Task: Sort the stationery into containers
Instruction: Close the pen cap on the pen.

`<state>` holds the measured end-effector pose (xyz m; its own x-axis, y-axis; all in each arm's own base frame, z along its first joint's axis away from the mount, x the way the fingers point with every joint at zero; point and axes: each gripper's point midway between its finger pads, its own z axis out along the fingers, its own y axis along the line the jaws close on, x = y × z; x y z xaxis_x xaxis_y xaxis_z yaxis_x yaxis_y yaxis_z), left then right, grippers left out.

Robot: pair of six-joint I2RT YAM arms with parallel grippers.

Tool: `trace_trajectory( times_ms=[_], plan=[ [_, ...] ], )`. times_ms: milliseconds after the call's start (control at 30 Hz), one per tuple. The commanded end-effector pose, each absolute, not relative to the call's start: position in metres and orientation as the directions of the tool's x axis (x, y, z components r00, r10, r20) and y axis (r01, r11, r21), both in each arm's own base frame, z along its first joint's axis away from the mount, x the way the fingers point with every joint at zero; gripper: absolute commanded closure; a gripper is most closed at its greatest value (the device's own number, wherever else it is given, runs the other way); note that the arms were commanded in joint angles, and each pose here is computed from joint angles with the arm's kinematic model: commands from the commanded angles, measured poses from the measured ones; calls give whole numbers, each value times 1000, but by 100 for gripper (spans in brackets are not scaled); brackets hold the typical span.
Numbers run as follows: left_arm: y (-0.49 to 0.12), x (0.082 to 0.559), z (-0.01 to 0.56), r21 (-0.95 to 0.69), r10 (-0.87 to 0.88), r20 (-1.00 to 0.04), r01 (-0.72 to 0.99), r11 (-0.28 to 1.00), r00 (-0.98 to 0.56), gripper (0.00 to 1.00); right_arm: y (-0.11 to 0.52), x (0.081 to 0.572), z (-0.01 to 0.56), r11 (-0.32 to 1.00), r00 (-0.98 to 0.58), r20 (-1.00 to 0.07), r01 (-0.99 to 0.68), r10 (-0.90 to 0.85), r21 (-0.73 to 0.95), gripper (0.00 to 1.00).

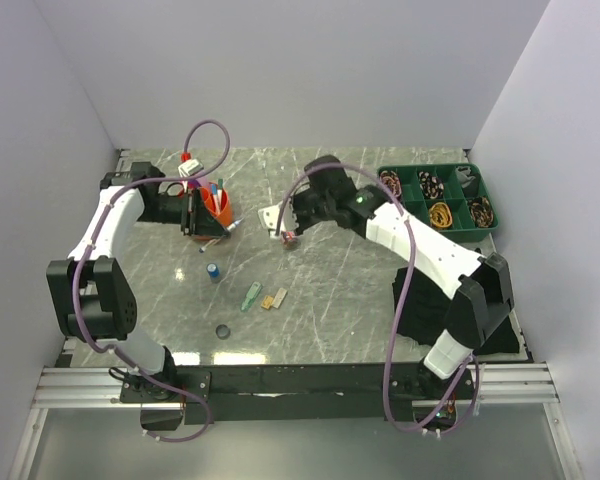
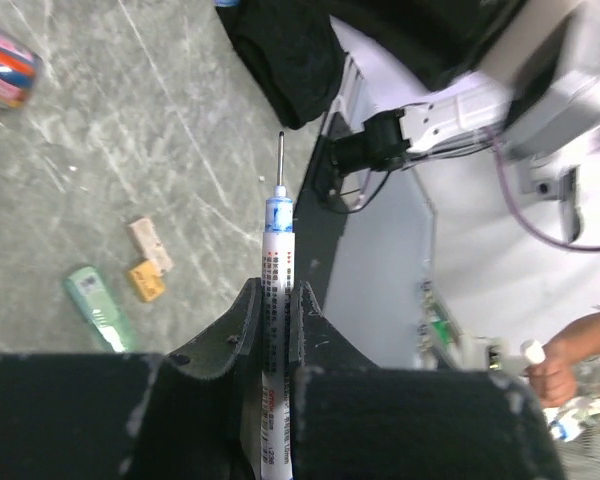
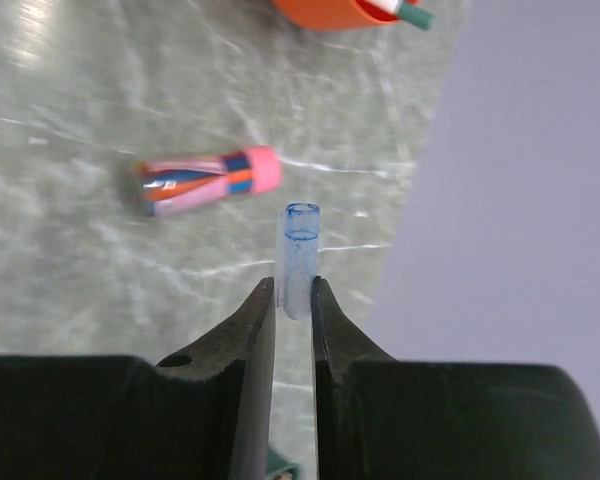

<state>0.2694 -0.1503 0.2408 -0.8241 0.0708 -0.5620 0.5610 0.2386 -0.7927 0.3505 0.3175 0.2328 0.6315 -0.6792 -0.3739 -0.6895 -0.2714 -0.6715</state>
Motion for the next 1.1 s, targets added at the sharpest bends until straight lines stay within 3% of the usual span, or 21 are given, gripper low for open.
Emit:
trace_trajectory(
  times_ms=[0, 533, 1067],
  plan=[
    [-161, 261, 268, -809, 45, -556, 553, 197, -830, 99, 328, 365, 253, -293, 754, -157, -426, -638, -856, 97],
    [-174, 258, 262, -833, 54, -515, 514, 202, -856, 99, 359, 327, 331, -44, 890, -86, -118, -448, -992, 100],
    [-166, 265, 278, -819, 19, -548, 542, 188, -836, 99, 371, 324, 310, -123, 896, -108, -176, -431, -977, 100]
  ],
)
